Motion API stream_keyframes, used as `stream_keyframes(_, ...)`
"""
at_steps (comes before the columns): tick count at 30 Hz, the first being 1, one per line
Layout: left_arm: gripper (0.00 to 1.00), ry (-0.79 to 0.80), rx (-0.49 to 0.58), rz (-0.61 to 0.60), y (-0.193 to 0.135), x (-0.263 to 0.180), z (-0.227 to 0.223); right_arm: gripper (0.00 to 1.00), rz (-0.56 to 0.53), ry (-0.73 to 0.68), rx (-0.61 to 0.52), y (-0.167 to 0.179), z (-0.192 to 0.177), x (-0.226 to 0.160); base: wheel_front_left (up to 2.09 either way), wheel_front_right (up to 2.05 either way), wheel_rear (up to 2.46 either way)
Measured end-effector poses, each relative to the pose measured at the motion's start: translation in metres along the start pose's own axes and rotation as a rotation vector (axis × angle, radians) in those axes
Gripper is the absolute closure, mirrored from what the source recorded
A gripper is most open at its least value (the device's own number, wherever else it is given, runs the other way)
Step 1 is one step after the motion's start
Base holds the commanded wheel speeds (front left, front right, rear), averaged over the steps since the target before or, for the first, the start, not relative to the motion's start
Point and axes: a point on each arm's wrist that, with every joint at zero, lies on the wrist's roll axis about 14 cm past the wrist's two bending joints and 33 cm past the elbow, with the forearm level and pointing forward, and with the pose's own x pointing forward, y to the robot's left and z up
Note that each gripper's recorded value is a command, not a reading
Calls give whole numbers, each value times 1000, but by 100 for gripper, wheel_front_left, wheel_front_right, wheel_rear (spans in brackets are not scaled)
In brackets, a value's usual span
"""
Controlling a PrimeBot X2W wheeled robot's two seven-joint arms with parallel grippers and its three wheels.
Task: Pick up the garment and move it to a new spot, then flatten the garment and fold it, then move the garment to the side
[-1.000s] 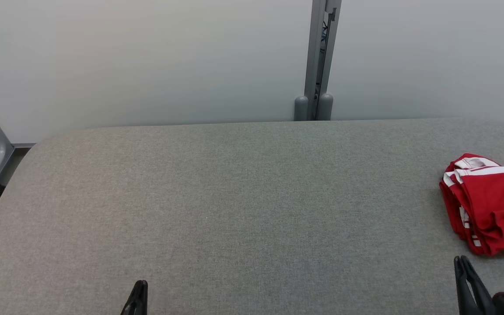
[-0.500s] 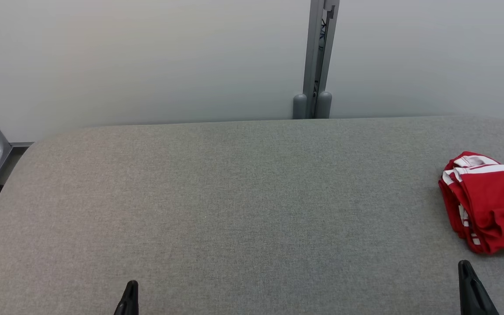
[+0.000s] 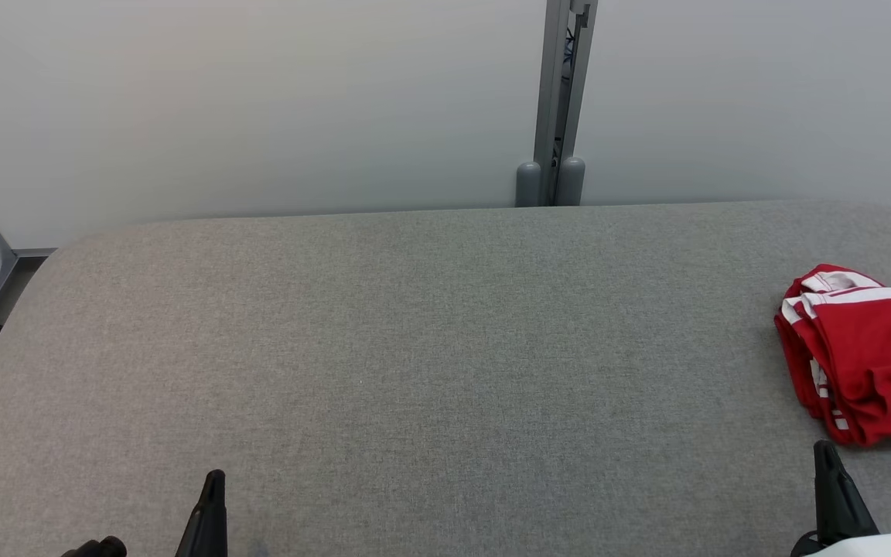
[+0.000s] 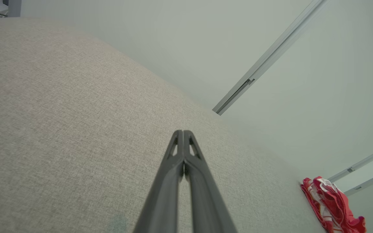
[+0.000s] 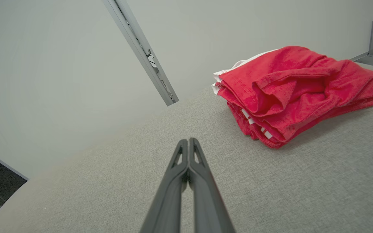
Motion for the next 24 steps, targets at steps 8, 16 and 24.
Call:
stream_keyframes(8,100,-4,-108,4,0,7,6,100,-7,-2,130,1,4,6,0,0,0)
stream_keyframes(16,100,-9,-207,1,-2,15,12,100,-9,-4,251,2,7,12,0,0,0)
stream_keyframes(24,100,-13,-296,-2,-4,22,17,100,-9,-6,361,3,10,16,0,0,0)
